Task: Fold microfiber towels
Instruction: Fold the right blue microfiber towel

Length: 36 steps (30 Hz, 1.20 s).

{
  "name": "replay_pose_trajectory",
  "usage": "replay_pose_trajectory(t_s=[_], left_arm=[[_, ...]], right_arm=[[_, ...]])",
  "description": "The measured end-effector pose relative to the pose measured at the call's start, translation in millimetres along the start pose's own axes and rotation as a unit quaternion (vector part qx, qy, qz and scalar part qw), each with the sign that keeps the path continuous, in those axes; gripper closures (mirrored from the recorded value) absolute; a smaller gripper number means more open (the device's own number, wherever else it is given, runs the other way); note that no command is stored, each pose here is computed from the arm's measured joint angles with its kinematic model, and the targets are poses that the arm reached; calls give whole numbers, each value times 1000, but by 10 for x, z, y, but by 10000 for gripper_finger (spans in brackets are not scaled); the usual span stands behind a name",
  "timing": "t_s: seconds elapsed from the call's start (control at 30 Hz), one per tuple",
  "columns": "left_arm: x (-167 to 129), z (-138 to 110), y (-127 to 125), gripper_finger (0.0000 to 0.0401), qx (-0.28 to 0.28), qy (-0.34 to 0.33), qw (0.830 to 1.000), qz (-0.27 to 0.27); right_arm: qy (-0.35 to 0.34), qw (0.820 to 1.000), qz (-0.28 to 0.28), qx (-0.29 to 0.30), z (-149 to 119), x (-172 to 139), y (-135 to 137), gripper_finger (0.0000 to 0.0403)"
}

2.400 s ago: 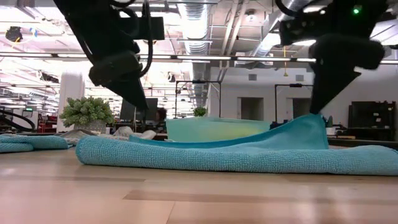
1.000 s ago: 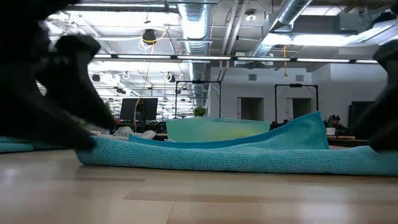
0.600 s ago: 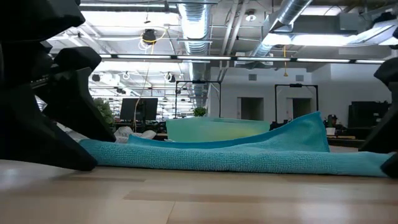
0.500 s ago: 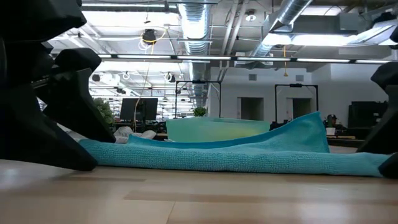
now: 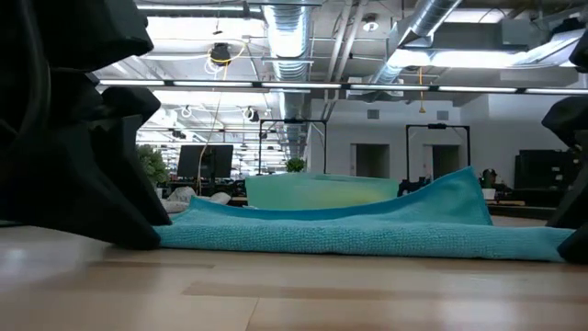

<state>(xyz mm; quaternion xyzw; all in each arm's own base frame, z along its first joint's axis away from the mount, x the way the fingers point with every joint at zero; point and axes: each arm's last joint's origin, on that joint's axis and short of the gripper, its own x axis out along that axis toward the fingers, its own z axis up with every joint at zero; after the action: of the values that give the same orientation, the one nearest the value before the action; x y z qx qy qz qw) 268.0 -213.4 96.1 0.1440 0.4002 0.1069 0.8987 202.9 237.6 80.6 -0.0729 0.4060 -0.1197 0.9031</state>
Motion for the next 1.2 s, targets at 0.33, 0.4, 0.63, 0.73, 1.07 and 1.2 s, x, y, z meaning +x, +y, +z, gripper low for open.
replay_pose_trajectory(t_s=[0.33, 0.4, 0.63, 0.73, 1.07, 1.2], left_arm=[[-11, 51, -14, 394, 4, 8, 1000, -3], [-32, 103, -23, 398, 7, 12, 1000, -6], [-222, 373, 73, 398, 32, 14, 998, 50], [-311, 469, 180, 397, 45, 4, 995, 86], [-71, 544, 617, 397, 85, 60, 982, 161], [50, 583, 785, 397, 95, 82, 977, 174]], right_arm=[[5, 1000, 14, -14, 30, -85, -20, 392], [12, 1000, 18, -15, 57, -145, -61, 386], [7, 1000, 8, -4, 253, -380, -275, 395], [2, 1000, -7, 4, 350, -431, -394, 393], [35, 995, -92, 8, 604, -245, -842, 380], [58, 992, -112, 7, 660, -143, -978, 384]])
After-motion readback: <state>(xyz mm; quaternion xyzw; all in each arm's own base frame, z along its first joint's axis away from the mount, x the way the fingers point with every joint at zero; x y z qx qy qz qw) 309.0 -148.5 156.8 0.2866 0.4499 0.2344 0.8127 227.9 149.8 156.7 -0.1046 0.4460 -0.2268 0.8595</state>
